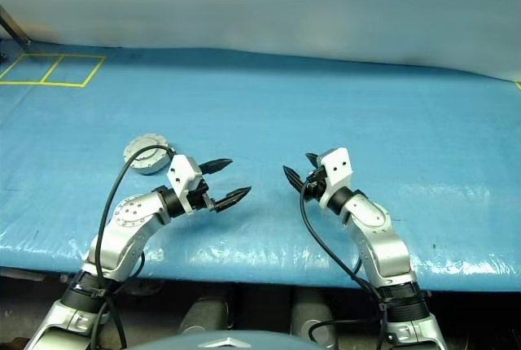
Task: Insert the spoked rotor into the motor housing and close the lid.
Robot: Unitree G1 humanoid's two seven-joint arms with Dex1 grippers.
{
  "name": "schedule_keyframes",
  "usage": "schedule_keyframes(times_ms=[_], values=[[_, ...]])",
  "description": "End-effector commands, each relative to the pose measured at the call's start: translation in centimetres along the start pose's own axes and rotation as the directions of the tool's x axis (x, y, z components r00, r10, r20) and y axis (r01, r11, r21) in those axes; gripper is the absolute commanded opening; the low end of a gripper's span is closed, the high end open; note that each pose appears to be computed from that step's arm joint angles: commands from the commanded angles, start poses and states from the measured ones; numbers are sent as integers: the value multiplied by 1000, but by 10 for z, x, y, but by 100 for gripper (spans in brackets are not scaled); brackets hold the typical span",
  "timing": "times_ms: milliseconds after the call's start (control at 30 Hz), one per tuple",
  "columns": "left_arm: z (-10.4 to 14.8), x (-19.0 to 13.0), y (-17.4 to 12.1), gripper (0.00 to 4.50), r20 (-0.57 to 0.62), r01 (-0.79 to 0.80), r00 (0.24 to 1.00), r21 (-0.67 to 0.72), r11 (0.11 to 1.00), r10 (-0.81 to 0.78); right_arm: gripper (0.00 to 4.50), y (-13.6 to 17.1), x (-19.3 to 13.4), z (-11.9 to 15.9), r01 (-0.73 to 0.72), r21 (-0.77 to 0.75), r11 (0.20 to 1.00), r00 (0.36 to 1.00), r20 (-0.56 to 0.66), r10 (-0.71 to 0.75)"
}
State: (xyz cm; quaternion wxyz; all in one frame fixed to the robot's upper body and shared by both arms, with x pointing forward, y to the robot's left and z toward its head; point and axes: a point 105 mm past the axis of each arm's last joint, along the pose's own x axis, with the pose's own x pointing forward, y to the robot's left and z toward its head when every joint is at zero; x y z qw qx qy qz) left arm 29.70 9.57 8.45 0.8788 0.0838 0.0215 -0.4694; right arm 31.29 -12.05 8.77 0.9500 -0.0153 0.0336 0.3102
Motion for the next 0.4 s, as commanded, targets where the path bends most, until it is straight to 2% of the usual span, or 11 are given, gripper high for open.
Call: schedule_keyframes(times_ms=[33,67,100,400], values=[[2,1,3,450,18,24,1000,57,998,-25,406,0,-4,12,-35,-47,998,999,25,36],[2,1,4,450,23,26,999,53,998,-27,437,0,-6,11,-41,-57,998,999,14,41],[2,1,4,450,32,25,999,49,998,-27,446,-1,-6,10,-36,-67,997,999,5,37],[-1,1,8,450,50,-3,999,48,999,1,446,2,-6,3,-60,-57,997,998,-37,58]])
